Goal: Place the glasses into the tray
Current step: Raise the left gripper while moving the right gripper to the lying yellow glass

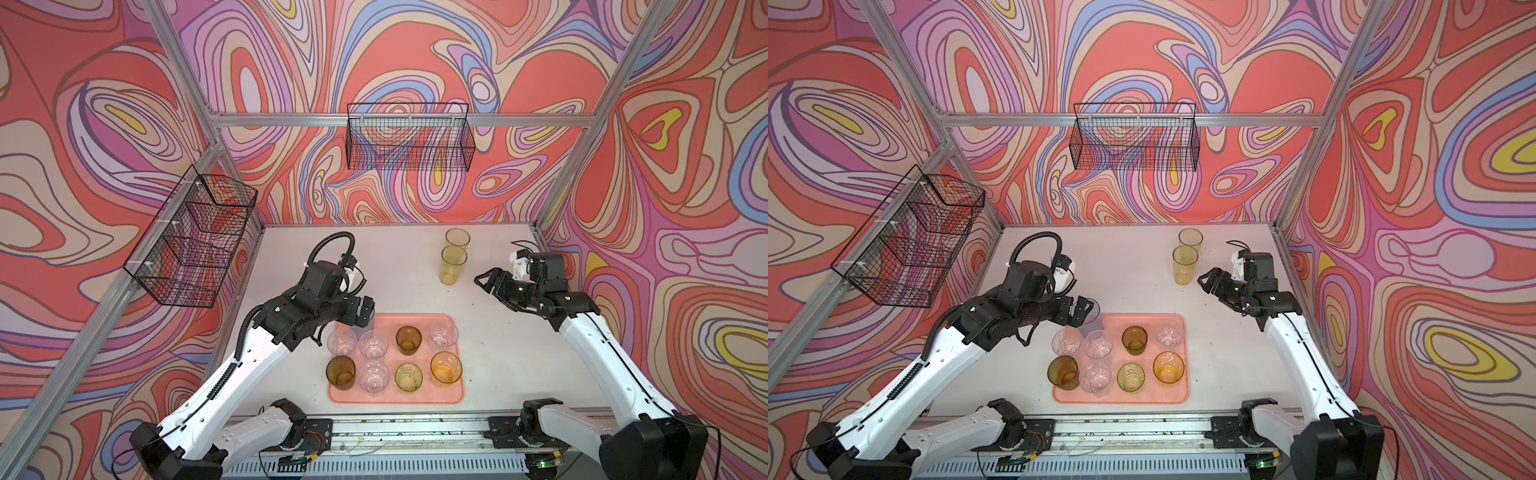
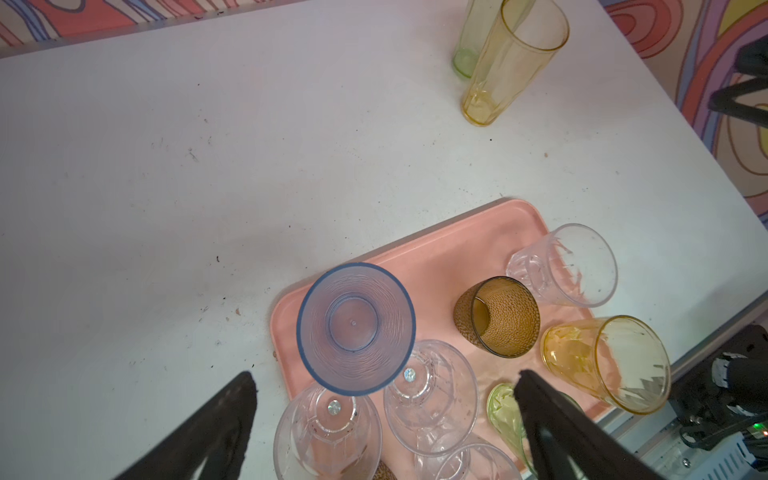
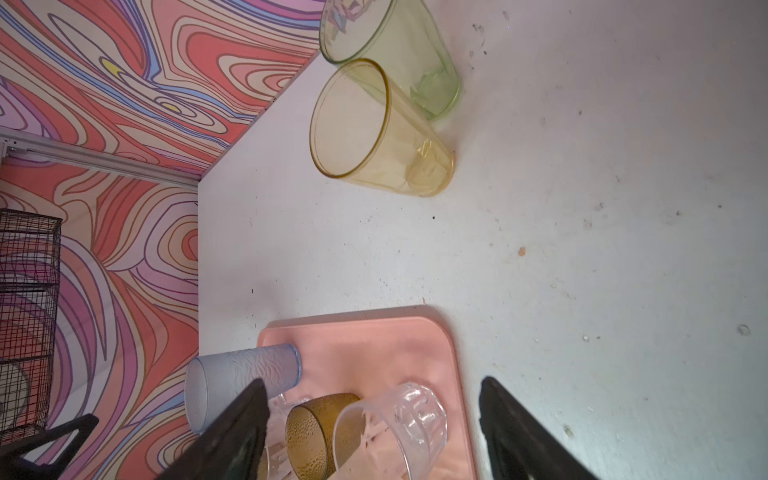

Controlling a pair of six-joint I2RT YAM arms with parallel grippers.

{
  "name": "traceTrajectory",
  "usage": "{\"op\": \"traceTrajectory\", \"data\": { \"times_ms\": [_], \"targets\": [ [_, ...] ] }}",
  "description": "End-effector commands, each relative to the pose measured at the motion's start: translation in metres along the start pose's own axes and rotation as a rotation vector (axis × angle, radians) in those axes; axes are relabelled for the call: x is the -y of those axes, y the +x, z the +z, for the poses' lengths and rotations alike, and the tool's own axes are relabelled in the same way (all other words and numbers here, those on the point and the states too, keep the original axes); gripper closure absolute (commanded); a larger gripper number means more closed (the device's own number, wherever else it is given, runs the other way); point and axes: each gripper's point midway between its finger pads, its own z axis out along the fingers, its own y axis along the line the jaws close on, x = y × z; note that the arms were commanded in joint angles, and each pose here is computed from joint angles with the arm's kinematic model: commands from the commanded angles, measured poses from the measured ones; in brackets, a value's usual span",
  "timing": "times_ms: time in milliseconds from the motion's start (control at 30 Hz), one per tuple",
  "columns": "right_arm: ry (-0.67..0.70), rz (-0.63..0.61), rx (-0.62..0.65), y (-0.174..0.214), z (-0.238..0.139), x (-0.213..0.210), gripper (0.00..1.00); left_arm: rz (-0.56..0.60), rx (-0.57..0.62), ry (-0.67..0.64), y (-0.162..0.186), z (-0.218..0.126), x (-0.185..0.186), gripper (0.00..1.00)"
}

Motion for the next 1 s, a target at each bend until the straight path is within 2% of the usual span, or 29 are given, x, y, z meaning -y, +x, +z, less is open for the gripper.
{"op": "traceTrajectory", "data": {
  "times_ms": [0,133,300,433,633,967],
  "targets": [
    [0.021,-0.002,0.046,-0.023,0.002,-0.006,0.2,0.046,0.021,0.063,-0.002,0.004,0.009,0.0],
    [0.071,-0.005,0.075,-0.039,0.011,-0.003,0.22,0.023,0.024,0.132,0.005,0.005,0.019,0.0],
    [0.113,-0.036,0.052,-0.046,0.034,-0.006,0.25,0.008,0.052,0.195,0.001,-0.002,0.029,0.0],
    [0.152,-0.067,0.028,-0.048,0.058,-0.009,0.27,0.002,0.048,0.191,0.003,-0.001,0.028,0.0],
    [0.222,-0.11,-0.015,-0.05,0.094,-0.009,0.36,-0.007,0.057,0.158,0.005,-0.002,0.022,0.0],
    [0.299,-0.112,-0.02,-0.057,0.123,0.004,0.49,-0.005,0.057,0.159,0.006,-0.001,0.022,0.0]
  ]
}}
